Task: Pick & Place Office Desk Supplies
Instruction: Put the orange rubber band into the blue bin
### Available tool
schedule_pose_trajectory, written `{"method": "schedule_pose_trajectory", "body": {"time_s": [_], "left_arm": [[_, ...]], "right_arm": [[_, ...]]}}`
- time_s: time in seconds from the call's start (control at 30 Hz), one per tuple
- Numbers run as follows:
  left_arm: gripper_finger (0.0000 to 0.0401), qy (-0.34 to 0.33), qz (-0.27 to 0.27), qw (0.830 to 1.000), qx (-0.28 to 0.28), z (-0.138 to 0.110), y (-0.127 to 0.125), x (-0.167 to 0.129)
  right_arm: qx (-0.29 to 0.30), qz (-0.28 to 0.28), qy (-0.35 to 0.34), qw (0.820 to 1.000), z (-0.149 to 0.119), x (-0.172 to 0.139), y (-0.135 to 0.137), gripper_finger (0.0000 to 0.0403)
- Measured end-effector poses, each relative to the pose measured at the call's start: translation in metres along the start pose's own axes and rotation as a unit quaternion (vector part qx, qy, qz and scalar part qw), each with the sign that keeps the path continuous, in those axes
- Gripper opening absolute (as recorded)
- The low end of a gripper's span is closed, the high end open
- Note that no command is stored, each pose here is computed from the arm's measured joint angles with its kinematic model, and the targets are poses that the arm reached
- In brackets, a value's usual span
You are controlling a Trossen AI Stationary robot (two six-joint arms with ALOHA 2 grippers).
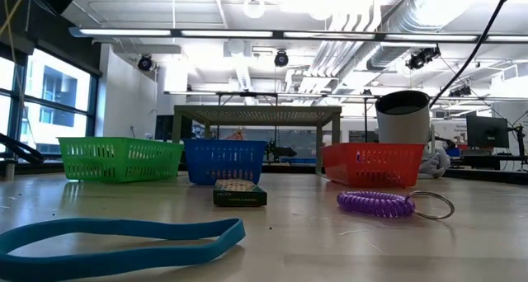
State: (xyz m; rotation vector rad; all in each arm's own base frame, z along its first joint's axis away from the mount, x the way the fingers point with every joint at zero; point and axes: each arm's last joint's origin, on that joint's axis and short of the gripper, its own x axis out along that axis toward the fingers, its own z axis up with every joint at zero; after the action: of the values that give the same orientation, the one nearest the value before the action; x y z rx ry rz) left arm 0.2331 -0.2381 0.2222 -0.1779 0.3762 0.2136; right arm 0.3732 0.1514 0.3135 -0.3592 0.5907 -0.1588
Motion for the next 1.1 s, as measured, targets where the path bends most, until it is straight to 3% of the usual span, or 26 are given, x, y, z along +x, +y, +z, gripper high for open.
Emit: {"method": "schedule_pose_trajectory", "body": {"time_s": [0.23, 0.4, 0.7, 0.93, 1.1], "left_arm": [[0.014, -0.017, -0.017, 0.999, -0.038, 0.004, -0.005, -0.002], [0.014, -0.017, -0.029, 0.998, -0.048, 0.003, -0.009, -0.006], [0.014, -0.021, -0.058, 0.996, -0.064, -0.001, -0.018, -0.019], [0.014, -0.017, -0.069, 0.994, -0.083, -0.004, -0.022, -0.025], [0.014, -0.016, -0.071, 0.994, -0.087, -0.004, -0.022, -0.026]], "right_arm": [[0.067, 0.0, 0.035, 0.997, -0.01, 0.039, -0.069, 0.0002], [0.104, 0.0, 0.083, 0.991, -0.033, 0.075, -0.103, 0.0002], [0.127, 0.015, 0.154, 0.98, -0.074, 0.134, -0.119, 0.0002], [0.13, 0.009, 0.183, 0.975, -0.092, 0.154, -0.122, 0.0002], [0.161, 0.058, 0.177, 0.969, -0.094, 0.156, -0.125, 0.0004]]}}
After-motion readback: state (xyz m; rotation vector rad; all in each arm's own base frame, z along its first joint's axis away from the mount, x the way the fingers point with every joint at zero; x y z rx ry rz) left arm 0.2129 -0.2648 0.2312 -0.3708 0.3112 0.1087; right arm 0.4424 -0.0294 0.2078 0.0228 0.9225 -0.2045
